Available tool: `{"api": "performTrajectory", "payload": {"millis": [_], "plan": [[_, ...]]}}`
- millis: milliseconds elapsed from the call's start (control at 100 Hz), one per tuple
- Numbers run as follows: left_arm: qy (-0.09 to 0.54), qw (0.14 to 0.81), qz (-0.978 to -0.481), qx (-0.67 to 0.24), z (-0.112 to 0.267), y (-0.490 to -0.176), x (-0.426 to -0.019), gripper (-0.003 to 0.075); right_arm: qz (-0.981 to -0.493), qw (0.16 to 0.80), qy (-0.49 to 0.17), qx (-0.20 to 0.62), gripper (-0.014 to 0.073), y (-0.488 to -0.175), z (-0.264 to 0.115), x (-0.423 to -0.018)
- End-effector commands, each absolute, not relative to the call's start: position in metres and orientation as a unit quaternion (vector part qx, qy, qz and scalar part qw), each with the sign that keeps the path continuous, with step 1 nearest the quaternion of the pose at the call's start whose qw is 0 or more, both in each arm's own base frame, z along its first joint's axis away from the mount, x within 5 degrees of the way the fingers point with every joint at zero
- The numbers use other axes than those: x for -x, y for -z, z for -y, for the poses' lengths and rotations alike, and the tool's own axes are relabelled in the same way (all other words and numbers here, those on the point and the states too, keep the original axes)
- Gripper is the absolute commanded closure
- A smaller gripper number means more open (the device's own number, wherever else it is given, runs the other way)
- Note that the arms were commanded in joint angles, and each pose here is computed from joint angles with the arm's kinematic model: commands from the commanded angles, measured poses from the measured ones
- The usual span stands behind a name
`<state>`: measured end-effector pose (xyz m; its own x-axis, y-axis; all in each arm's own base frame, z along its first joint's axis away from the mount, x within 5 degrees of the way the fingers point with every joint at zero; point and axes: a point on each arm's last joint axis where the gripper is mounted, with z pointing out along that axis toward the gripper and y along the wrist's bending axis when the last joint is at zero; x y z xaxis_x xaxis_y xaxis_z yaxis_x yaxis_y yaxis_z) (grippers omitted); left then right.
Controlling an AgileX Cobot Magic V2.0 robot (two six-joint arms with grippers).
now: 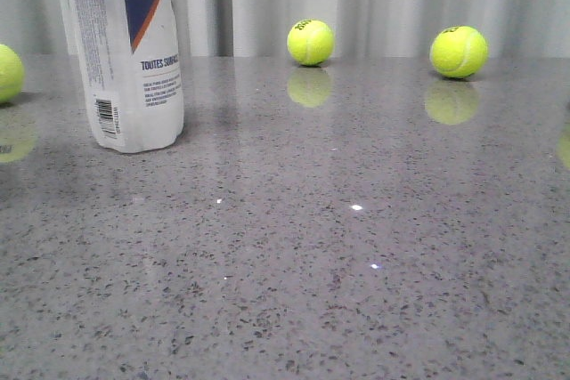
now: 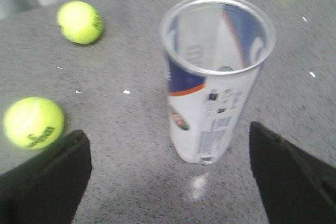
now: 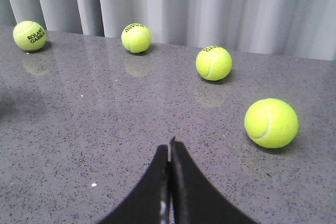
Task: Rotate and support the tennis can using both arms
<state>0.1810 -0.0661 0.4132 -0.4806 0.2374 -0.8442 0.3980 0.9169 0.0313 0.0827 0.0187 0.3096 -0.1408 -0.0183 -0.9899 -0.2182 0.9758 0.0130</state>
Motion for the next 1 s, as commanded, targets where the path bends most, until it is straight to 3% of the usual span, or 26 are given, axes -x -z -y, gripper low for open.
{"api": "performTrajectory", "payload": {"millis": [0,470,540,610,800,990], "plan": [[0.097,0.562,-0.809,-0.144,0.054,-0.427,-0.164,0.0136,-0.717,0.689,-0.078,0.071,0.0665,-0.325,-0.018,-0.083],[0.111,0.676,-0.724,-0.085,0.030,-0.347,-0.107,0.0149,-0.717,0.689,-0.078,0.071,0.0665,-0.325,-0.018,-0.083],[0.111,0.678,-0.722,-0.083,0.029,-0.338,-0.105,0.0210,-0.717,0.689,-0.078,0.071,0.0665,-0.325,-0.018,-0.083],[0.110,0.674,-0.726,-0.083,0.029,-0.332,-0.106,0.0323,-0.717,0.689,-0.078,0.071,0.0665,-0.325,-0.018,-0.083],[0.110,0.681,-0.719,-0.081,0.029,-0.332,-0.106,0.0745,-0.717,0.689,-0.078,0.071,0.0665,-0.325,-0.018,-0.083],[0.110,0.692,-0.710,-0.078,0.029,-0.335,-0.107,0.0741,-0.717,0.689,-0.078,0.071,0.0665,-0.325,-0.018,-0.083]]}}
